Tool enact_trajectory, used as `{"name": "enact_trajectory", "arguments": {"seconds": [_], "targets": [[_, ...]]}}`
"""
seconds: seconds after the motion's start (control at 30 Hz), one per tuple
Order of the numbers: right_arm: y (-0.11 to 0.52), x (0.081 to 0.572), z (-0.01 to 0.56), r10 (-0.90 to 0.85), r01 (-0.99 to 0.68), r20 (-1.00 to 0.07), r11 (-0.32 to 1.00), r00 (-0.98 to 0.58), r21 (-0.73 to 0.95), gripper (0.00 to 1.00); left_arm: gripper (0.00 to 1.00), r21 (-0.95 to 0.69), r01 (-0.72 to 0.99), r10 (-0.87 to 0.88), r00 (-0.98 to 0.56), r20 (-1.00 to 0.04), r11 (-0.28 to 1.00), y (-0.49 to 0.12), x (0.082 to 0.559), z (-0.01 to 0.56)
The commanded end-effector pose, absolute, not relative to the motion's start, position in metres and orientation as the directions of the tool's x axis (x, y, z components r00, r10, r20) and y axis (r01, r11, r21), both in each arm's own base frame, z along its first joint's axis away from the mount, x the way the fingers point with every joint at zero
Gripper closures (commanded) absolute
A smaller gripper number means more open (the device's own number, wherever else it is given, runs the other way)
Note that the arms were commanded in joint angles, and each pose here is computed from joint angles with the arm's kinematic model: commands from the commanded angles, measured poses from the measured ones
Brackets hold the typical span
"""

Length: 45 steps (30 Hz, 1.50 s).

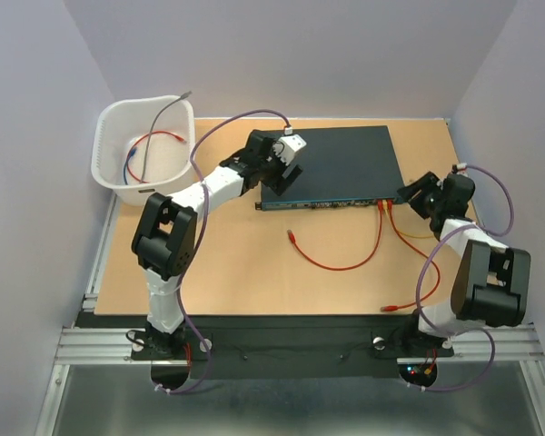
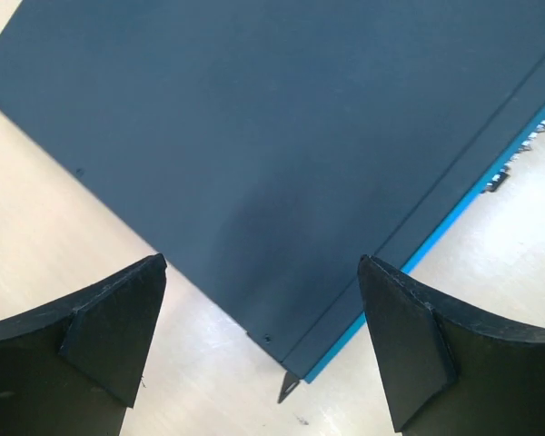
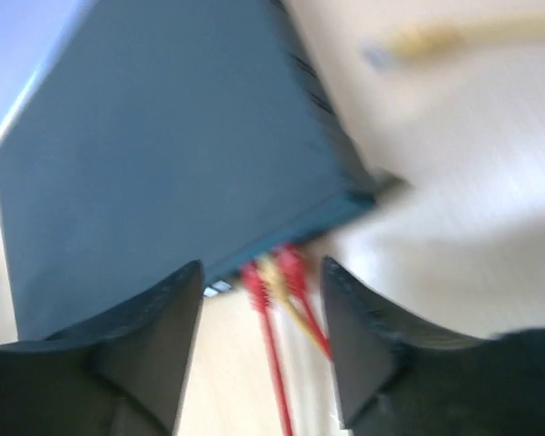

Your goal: Pull the plug from the switch port

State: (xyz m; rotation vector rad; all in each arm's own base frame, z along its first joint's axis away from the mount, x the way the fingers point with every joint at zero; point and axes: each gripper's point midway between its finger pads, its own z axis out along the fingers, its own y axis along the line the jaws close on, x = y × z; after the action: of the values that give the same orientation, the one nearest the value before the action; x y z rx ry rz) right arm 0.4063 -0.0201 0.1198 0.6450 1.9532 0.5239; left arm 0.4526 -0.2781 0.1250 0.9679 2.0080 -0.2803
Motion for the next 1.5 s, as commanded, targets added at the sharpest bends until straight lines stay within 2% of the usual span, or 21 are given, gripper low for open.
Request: {"name": "enact_trajectory", "arguments": {"seconds": [0.0,0.07,0.17,0.3,0.33,0.5,0.83,1.07,1.2,1.47], "targets": [[0.002,0.389,0.089,0.73,0.266,-0.446,0.633,-0.518,0.727,0.46,0.02,0.218,0.745,0.555,-0.236,-0.798,0.63,-0.297,0.456,0.149],[0.002,0.391,0.088,0.729,0.259,-0.445,0.631,-0.52,0.732,0.52,0.02,0.218,0.772,0.586,-0.233,-0.777,0.596,-0.305,0.448,0.138],[-0.004,0.39,0.084,0.742,0.275,-0.468,0.634,-0.481,0.723,0.52,0.02,0.222,0.812,0.618,-0.203,-0.759,0.54,-0.315,0.438,0.129],[0.002,0.395,0.077,0.781,0.253,-0.417,0.569,-0.465,0.783,0.52,0.02,0.216,0.859,0.652,-0.167,-0.74,0.465,-0.333,0.429,0.114],[0.001,0.397,0.07,0.794,0.263,-0.396,0.549,-0.462,0.794,0.56,0.02,0.214,0.862,0.655,-0.168,-0.736,0.461,-0.336,0.43,0.11],[-0.007,0.397,0.066,0.819,0.273,-0.394,0.527,-0.418,0.805,0.56,0.02,0.224,0.857,0.672,-0.176,-0.719,0.464,-0.338,0.437,0.097],[-0.011,0.409,0.075,0.847,0.177,-0.364,0.456,-0.388,0.872,0.56,0.02,0.251,0.846,0.709,-0.193,-0.679,0.471,-0.333,0.445,0.073],[-0.013,0.419,0.078,0.855,0.152,-0.364,0.442,-0.369,0.884,0.65,0.02,0.258,0.838,0.712,-0.201,-0.672,0.48,-0.334,0.451,0.069],[-0.011,0.419,0.074,0.856,0.151,-0.35,0.431,-0.381,0.889,0.65,0.02,0.259,0.838,0.714,-0.201,-0.671,0.48,-0.334,0.451,0.069],[-0.013,0.422,0.062,0.865,0.17,-0.332,0.417,-0.377,0.893,0.72,0.02,0.264,0.841,0.725,-0.2,-0.659,0.473,-0.332,0.45,0.062]]}}
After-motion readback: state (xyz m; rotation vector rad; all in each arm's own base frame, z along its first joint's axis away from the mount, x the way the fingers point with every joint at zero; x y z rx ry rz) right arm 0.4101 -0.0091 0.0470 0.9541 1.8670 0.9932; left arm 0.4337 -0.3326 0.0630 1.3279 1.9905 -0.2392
